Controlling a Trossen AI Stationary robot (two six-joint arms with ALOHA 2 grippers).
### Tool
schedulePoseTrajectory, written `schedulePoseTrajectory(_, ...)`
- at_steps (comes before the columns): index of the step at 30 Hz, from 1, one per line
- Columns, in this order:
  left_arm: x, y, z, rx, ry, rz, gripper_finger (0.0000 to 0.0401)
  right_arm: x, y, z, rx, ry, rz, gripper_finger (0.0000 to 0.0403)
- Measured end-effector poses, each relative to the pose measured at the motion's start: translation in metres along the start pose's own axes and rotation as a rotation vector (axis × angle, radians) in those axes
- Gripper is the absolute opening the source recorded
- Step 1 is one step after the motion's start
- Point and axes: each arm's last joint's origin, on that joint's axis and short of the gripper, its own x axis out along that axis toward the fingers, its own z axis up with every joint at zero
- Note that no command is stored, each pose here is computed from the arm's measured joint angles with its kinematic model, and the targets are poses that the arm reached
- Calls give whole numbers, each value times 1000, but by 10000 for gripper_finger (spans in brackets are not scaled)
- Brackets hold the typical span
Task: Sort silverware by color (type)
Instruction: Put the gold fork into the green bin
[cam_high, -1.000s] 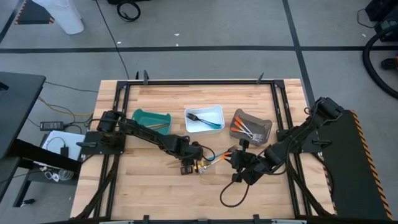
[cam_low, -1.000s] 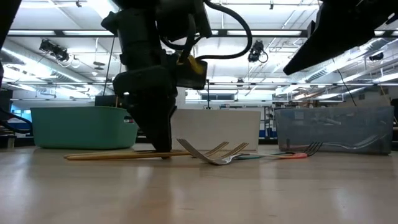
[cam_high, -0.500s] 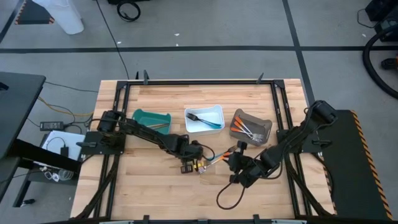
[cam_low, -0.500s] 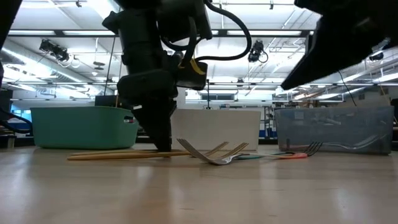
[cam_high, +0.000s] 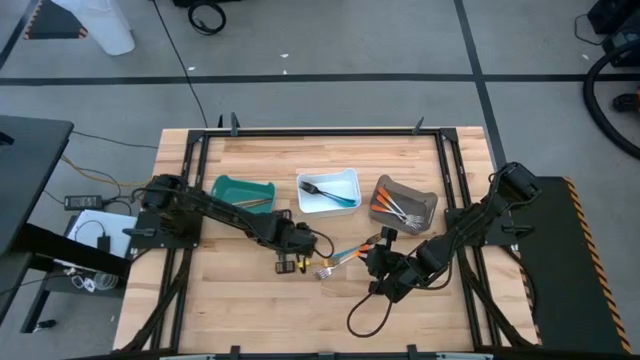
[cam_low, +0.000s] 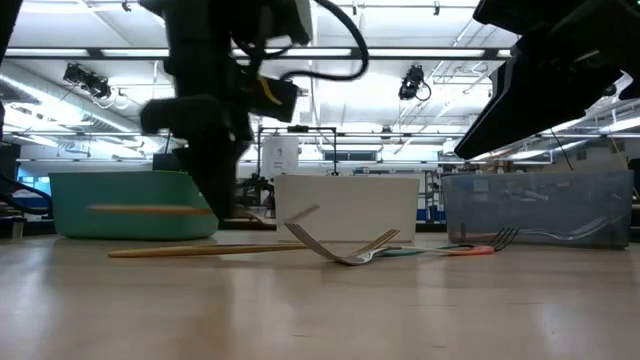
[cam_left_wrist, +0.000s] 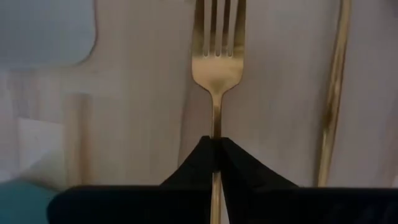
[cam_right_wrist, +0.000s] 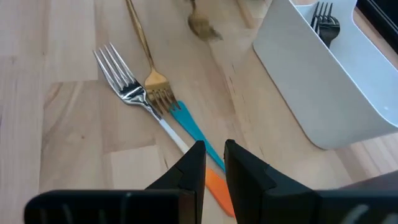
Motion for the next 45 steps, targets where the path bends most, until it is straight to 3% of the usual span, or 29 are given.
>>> schedulePoseTrajectory(4,-16,0,-6,84,-12,50,19,0,0,0,10,3,-2,66)
schedulePoseTrajectory(10,-38,3,-18,205,-13,208,20,0,0,0,17,-1,1,66)
schedulePoseTrajectory(23,-77,24,-39,194,-14,471,22,0,0,1,36,-5,3,66)
schedulePoseTrajectory(32,-83,41,-46,155,45,564,23,-1,0,-1,25,3,1,66)
schedulePoseTrajectory(45,-66,53,-71,146,68,537,24,-5,-16,2,-96,82,10,66)
